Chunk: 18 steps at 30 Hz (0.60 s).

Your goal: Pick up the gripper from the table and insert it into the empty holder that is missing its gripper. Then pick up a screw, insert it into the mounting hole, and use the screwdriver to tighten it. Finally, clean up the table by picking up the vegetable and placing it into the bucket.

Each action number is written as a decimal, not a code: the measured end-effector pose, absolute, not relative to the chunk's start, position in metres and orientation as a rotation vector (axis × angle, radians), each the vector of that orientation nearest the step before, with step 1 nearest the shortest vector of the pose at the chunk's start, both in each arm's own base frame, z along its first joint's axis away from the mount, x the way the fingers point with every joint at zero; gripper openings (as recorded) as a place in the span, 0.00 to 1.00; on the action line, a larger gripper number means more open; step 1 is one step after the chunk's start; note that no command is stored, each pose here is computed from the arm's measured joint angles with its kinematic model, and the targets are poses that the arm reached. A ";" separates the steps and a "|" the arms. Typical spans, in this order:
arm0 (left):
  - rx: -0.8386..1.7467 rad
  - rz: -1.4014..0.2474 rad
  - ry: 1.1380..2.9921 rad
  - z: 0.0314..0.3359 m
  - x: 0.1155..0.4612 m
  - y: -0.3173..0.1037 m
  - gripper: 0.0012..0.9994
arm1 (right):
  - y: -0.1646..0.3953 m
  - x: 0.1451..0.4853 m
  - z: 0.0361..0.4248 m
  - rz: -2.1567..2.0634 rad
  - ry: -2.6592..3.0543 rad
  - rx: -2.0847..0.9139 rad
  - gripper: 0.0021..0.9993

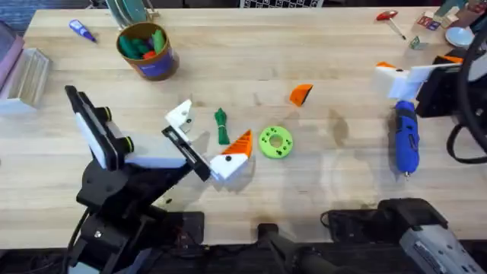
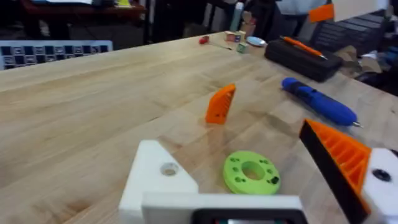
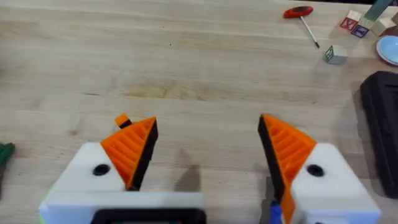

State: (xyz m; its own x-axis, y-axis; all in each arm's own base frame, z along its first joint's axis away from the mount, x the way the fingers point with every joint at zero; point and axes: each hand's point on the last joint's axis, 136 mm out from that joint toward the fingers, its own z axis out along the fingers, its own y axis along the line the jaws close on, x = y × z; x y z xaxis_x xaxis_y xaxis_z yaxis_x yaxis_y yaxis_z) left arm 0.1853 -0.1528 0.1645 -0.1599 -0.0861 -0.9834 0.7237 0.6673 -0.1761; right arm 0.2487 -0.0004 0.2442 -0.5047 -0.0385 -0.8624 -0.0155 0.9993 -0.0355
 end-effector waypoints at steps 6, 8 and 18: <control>0.661 -0.867 1.548 0.165 0.167 -0.167 0.99 | 0.000 0.249 0.244 -0.028 2.101 -0.038 0.99; 0.704 -0.902 1.535 0.165 0.160 -0.172 0.99 | 0.000 0.249 0.244 -0.028 2.101 -0.037 0.99; 0.786 -0.975 1.511 0.165 0.145 -0.180 0.99 | 0.008 0.259 0.230 0.002 2.177 -0.088 0.99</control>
State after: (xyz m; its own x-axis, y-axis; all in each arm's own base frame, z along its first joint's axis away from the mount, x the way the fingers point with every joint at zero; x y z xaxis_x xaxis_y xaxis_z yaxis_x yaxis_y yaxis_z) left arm 0.1449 -0.1801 0.1646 -0.1600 -0.0326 -0.9866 0.8853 0.4373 -0.1580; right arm 0.2593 0.0080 0.2295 -0.5684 -0.0627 -0.8203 -0.0640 0.9974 -0.0319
